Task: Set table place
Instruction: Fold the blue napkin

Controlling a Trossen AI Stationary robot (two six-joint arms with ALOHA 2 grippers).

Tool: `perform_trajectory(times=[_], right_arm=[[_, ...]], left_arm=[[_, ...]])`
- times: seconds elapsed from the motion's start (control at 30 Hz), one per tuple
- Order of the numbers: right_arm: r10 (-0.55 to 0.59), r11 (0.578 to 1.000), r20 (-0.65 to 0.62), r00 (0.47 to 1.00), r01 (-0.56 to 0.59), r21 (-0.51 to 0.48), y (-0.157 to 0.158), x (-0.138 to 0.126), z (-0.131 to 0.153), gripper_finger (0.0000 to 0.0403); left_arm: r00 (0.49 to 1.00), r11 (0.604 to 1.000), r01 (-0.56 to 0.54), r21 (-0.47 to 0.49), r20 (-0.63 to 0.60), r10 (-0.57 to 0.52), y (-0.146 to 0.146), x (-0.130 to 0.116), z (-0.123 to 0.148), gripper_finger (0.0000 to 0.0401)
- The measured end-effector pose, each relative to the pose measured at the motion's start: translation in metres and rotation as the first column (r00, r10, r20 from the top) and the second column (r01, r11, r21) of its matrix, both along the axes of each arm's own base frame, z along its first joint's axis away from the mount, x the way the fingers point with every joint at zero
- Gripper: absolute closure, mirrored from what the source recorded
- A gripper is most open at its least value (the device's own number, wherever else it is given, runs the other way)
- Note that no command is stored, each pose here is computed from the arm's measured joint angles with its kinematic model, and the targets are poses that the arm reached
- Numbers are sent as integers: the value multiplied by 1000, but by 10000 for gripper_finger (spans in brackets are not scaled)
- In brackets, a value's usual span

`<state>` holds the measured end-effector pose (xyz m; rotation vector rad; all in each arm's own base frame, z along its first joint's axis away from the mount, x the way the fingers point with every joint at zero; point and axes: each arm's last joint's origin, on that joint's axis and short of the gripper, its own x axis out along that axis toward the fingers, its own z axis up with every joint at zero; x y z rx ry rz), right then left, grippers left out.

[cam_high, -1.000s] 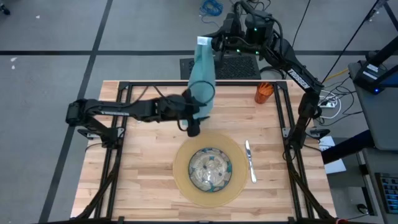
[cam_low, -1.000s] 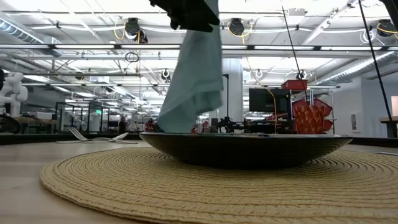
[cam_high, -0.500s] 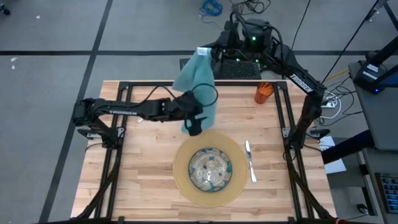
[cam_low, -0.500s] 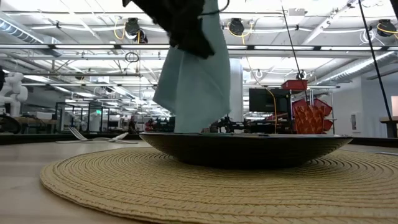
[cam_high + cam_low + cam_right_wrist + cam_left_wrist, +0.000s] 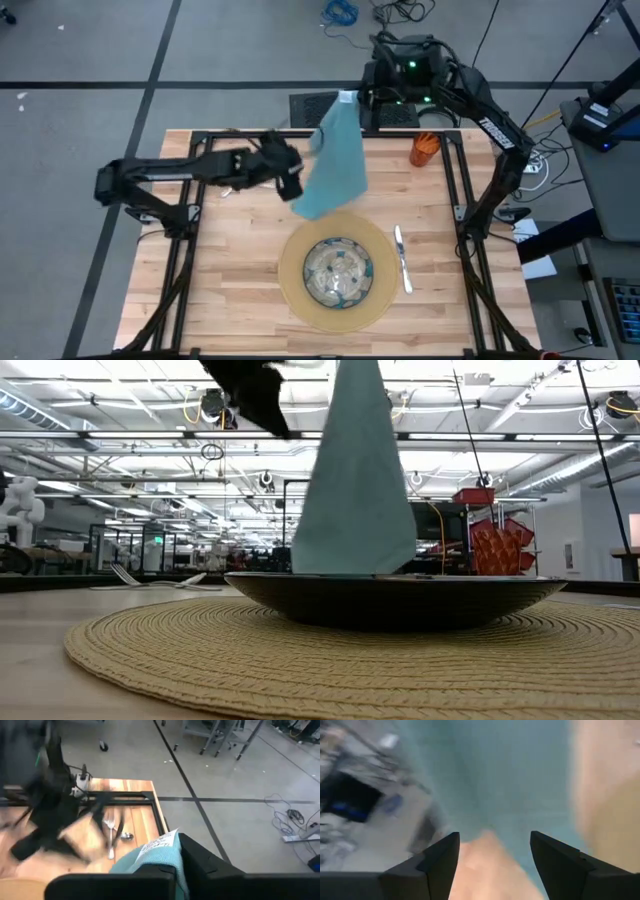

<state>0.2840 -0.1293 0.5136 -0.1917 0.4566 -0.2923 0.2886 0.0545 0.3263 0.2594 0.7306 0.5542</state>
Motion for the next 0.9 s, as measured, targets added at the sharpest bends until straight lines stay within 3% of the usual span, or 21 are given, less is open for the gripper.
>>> perform_trajectory(times=[0.1, 0.2, 0.3, 0.53, 0.67, 0.77, 0.8, 0.9], right_arm=[[8, 1000, 0, 1000, -8, 1, 5, -6, 3, 403], [10, 1000, 39, 999, -9, -12, 6, -8, 9, 403], [7, 1000, 69, 998, -6, -17, 6, -7, 11, 403], [7, 1000, 109, 994, -5, -22, 5, -4, 14, 403], [56, 998, 163, 985, -59, 14, 6, -3, 18, 403], [96, 994, 183, 978, -105, 41, 11, -1, 19, 403], [99, 993, 185, 978, -107, 38, 13, 0, 19, 403], [63, 996, 180, 982, -72, 47, 19, 3, 18, 403]], left_arm=[[996, 1000, 7, -17, 95, -5, 8, -17, 21, 173], [943, 962, 231, -146, 277, -184, 7, -24, 38, 173], [860, 896, 412, -167, 396, -321, -3, -20, 49, 173], [839, 822, 514, -246, 344, -422, -8, 24, 11, 173], [835, 805, 529, -269, 336, -436, -4, 52, -16, 173], [847, 815, 511, -274, 324, -422, 5, 65, -32, 173], [865, 835, 479, -271, 311, -395, 10, 67, -35, 173], [957, 949, 239, -207, 215, -194, 30, 59, -35, 173]])
